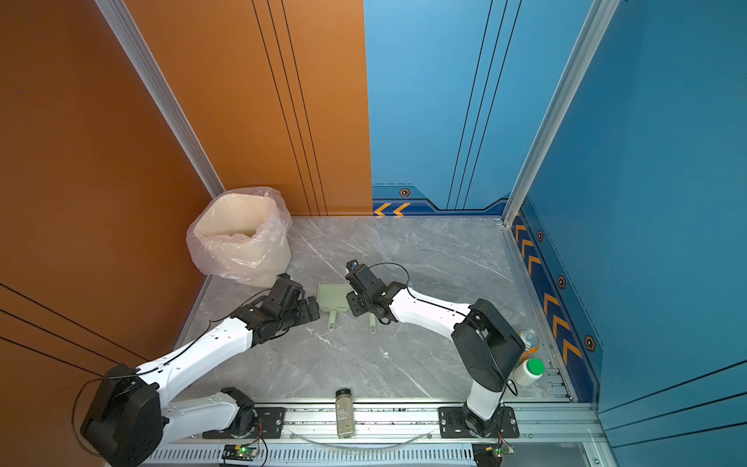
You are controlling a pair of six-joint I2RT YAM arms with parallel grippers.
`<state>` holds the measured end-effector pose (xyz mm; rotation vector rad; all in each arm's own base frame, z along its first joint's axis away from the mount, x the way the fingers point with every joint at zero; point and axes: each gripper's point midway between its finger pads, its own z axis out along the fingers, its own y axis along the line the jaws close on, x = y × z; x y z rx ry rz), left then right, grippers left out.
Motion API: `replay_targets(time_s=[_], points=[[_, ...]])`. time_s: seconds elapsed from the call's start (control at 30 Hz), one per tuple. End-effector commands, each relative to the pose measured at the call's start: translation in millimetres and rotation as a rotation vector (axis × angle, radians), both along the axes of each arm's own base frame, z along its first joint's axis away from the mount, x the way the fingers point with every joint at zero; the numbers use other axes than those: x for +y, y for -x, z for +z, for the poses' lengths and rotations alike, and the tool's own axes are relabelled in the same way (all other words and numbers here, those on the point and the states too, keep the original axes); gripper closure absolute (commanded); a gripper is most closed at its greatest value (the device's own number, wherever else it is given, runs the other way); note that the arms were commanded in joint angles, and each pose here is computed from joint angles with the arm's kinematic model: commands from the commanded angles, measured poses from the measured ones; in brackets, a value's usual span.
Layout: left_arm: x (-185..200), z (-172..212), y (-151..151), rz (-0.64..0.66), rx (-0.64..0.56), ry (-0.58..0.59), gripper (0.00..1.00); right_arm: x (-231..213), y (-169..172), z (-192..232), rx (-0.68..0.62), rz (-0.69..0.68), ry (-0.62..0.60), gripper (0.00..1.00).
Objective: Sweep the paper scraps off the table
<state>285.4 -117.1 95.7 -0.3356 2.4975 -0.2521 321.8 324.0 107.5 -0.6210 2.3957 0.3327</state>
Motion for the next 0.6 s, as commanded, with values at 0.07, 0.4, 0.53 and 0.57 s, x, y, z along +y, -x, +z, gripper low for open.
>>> replay_targets(time_s=[0.07, 0.4, 0.53, 0.57], points=[[7.4, 14.0, 4.2, -0.052, -0.053, -0.039, 0.02, -29.3, -0.5, 24.7, -0.059, -0.045, 0.012, 0.56], [39.7, 49.4, 5.6, -0.06, -0.24, -0.201, 0.02, -119.8, -5.7, 49.3, -0.116, -0.183, -0.069, 0.55], [54.8, 56.1, 4.8, -0.03, -0.312, -0.268, 0.02, -158.6, -8.7, 54.6, -0.128, -0.245, -0.1, 0.54], [57.7, 57.9, 4.0, -0.023, -0.333, -0.28, 0.02, -168.4, -9.6, 56.5, -0.136, -0.263, -0.103, 0.54]])
